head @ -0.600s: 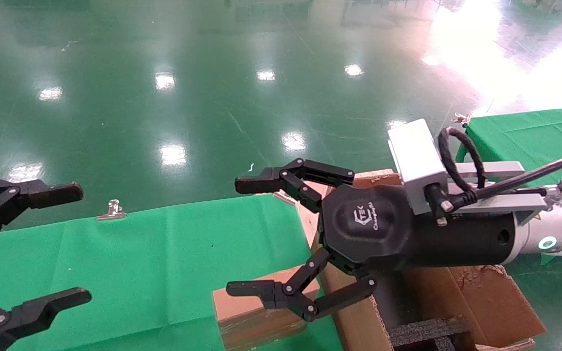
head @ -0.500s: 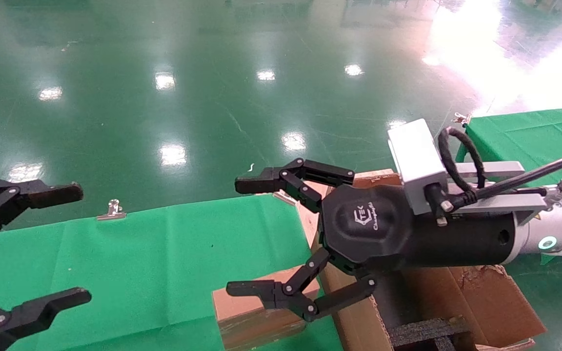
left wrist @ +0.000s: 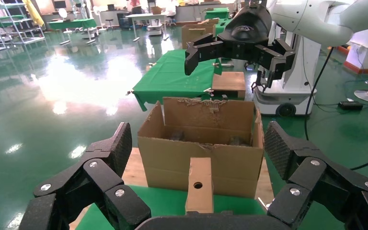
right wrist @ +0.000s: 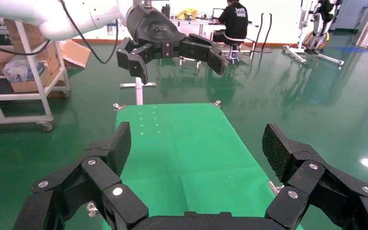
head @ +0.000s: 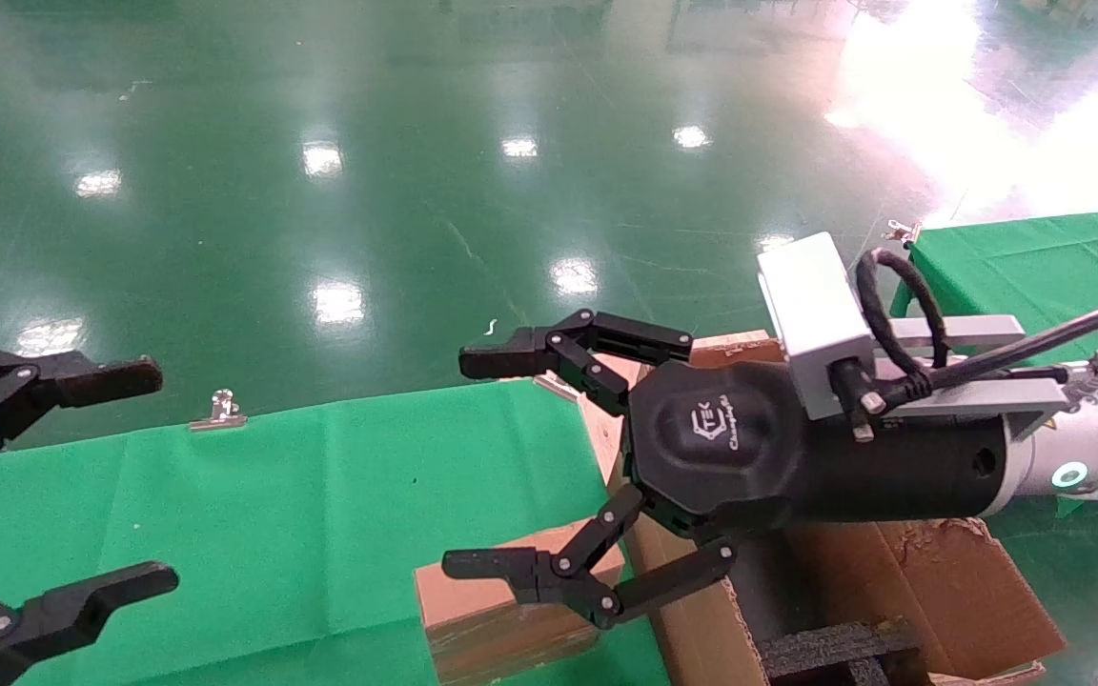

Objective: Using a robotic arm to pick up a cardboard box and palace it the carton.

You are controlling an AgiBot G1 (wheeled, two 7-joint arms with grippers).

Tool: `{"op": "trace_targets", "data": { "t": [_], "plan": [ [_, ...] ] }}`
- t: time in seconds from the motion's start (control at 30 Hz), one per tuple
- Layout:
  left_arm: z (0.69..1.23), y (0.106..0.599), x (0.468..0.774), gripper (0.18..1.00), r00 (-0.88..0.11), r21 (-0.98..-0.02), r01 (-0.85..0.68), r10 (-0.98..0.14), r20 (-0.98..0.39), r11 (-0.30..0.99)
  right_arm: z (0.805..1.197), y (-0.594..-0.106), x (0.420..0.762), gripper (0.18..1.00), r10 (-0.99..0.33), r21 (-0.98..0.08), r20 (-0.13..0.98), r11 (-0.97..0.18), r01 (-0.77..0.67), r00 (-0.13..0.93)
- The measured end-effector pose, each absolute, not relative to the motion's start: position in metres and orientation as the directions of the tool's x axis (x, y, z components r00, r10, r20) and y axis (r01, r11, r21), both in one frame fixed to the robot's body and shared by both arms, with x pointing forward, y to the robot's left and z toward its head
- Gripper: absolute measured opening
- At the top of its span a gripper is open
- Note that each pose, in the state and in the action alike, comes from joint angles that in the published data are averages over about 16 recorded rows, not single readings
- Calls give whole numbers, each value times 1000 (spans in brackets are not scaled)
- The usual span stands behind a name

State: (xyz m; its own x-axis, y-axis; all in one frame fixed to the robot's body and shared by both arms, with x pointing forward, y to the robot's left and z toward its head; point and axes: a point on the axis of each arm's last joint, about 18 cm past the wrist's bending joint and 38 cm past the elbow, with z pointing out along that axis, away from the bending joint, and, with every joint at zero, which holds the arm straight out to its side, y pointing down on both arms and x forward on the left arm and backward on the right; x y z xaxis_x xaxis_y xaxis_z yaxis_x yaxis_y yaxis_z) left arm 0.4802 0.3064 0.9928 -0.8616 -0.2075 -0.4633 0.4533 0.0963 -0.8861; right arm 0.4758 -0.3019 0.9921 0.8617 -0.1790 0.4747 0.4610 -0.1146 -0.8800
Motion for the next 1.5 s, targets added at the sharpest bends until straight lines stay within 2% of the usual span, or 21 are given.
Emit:
{"op": "trace_targets", "data": {
  "t": [0.3,0.6,1.0,1.33,1.5],
  "plan": [
    [993,306,480,980,-862,-886,453,-208,-463,96,985,-301,481,1001,-173,-880,470,-172,443,865],
    [993,306,480,908,-862,-886,453,-208,-463,96,961,-292,507,1001,-140,-846,455,-375,379,879],
    [993,306,480,683,-862,-886,453,-208,-463,96,939,-274,556,1001,-78,-703,443,-648,292,893],
    [993,306,480,436,-862,-886,453,-208,-463,96,933,-262,582,1001,17,-535,465,-791,296,885],
    [993,306,480,344,-862,-886,453,-208,-463,96,933,-256,591,1001,76,-446,481,-836,319,873]
  ]
}}
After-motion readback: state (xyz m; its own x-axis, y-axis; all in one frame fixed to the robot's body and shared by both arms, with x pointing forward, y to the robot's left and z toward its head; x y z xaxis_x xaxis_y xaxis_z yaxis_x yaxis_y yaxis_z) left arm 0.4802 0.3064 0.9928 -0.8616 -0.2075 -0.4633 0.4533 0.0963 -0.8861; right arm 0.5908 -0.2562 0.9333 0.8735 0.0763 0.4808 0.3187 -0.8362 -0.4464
